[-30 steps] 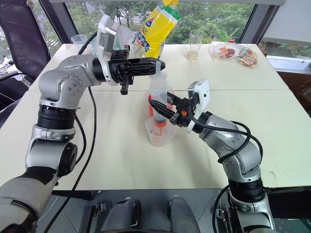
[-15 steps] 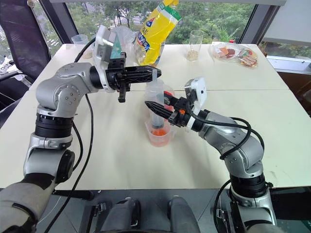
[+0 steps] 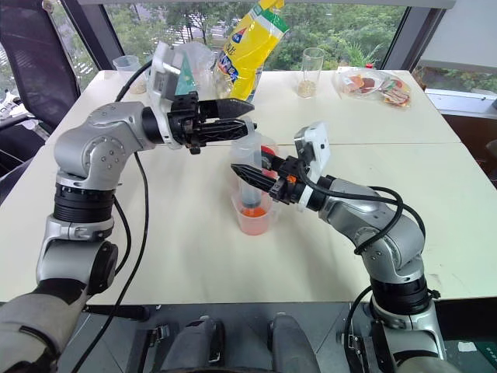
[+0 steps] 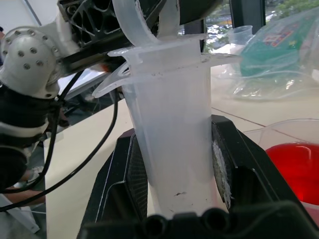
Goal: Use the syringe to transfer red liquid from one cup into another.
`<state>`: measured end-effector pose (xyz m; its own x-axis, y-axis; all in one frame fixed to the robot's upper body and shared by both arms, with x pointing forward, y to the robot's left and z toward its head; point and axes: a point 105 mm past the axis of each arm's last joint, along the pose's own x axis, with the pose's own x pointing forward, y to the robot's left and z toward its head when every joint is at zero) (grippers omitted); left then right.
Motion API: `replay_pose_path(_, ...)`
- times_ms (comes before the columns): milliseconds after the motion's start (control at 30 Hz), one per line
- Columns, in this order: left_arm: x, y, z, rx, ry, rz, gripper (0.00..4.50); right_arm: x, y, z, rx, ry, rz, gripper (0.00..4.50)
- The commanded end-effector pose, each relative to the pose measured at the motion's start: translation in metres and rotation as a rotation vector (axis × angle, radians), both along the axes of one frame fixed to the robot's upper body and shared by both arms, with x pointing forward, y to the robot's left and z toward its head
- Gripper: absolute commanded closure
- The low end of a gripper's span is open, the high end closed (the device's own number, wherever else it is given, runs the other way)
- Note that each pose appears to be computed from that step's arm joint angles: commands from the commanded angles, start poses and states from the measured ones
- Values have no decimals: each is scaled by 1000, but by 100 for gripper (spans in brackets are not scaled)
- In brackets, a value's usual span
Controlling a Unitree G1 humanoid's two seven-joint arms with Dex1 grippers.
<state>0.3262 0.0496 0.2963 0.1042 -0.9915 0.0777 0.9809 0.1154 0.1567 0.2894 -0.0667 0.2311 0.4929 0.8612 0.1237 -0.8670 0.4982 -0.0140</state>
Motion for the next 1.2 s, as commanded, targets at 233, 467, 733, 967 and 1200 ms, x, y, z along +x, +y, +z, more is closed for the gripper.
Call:
replay_pose_path(233, -3, 42, 13, 6, -6, 98, 6, -6, -8, 30, 78, -122, -21, 311)
replay_pose_path(467, -9, 64, -1, 11, 29, 190, 6, -2, -21, 67, 167, -103, -41, 311)
replay_pose_path(733, -12, 64, -29, 37, 72, 241, 6, 63, -88, 86, 52, 340, -382, 311)
replay_pose_path(967, -17, 62, -37, 43, 64, 243, 6, 84, -136, 22, -262, 678, -640, 311)
replay_pose_path(1200, -22, 61, -40, 43, 59, 258, 6, 92, -153, -33, -388, 825, -710, 311)
